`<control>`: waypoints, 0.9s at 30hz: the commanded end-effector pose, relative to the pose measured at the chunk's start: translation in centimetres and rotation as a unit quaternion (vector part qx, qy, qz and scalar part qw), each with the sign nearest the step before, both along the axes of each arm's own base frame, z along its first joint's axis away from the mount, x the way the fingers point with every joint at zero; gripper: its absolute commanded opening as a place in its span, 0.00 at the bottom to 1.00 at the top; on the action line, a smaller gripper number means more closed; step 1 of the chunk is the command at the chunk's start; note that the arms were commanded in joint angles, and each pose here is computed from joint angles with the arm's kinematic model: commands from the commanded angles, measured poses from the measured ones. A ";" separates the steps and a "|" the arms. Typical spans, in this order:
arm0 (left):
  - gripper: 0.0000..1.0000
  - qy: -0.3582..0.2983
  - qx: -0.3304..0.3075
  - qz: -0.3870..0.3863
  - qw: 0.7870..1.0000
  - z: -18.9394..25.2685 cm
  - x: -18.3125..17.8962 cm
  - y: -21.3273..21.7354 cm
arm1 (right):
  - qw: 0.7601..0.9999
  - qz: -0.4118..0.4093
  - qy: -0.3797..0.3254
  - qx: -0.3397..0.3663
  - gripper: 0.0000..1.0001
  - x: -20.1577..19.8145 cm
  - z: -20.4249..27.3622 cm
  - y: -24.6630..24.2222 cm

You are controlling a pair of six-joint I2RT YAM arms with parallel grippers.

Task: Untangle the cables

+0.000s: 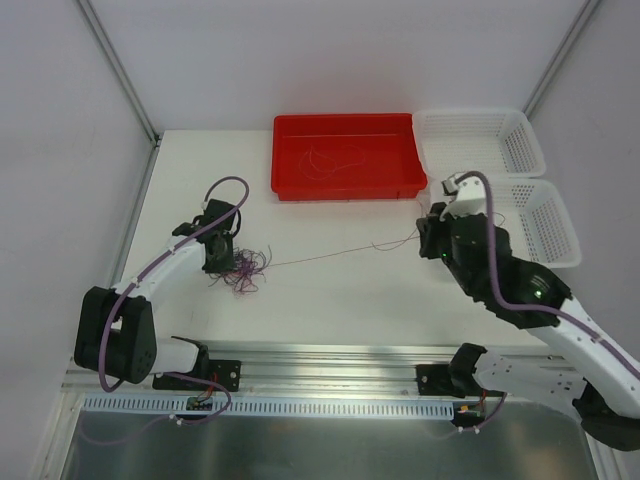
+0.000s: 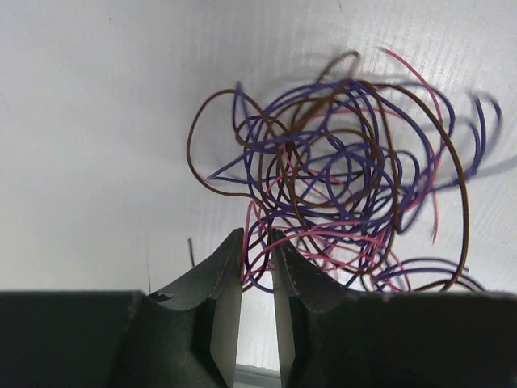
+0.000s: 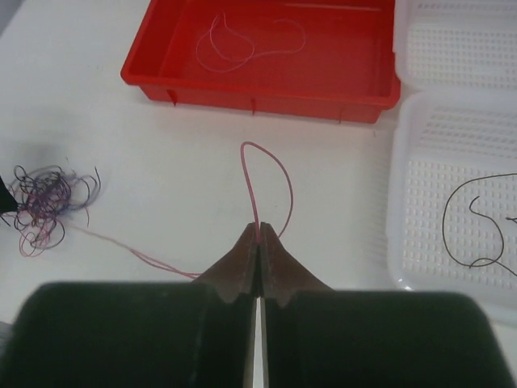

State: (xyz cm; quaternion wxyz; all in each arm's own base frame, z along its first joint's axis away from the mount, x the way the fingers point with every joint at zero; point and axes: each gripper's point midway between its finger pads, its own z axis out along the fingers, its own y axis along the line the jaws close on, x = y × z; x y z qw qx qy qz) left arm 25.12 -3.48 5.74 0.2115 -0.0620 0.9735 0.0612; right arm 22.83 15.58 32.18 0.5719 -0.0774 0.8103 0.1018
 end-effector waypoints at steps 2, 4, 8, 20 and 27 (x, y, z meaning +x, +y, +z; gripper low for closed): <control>0.19 -0.005 0.004 0.016 1.000 0.9 0.5 0.4 | 0.999 -0.034 -0.040 0.007 0.01 -1.7 3.1 -4.8; 0.19 -0.005 0.005 0.017 1.000 0.9 0.6 0.5 | 0.997 -0.046 -0.055 0.018 0.01 -2.5 4.1 -6.5; 0.19 -0.005 0.006 0.017 1.000 0.9 0.6 0.5 | 0.995 -0.068 -0.071 0.032 0.01 -3.6 5.1 -8.9; 0.20 0.000 0.010 0.019 1.000 0.8 0.5 0.6 | 0.989 -0.108 -0.100 0.022 0.01 -5.4 6.9 -13.4; 0.24 0.001 0.012 0.021 1.000 0.8 0.5 0.7 | 0.974 -0.157 -0.158 0.032 0.01 -6.8 11.0 -17.8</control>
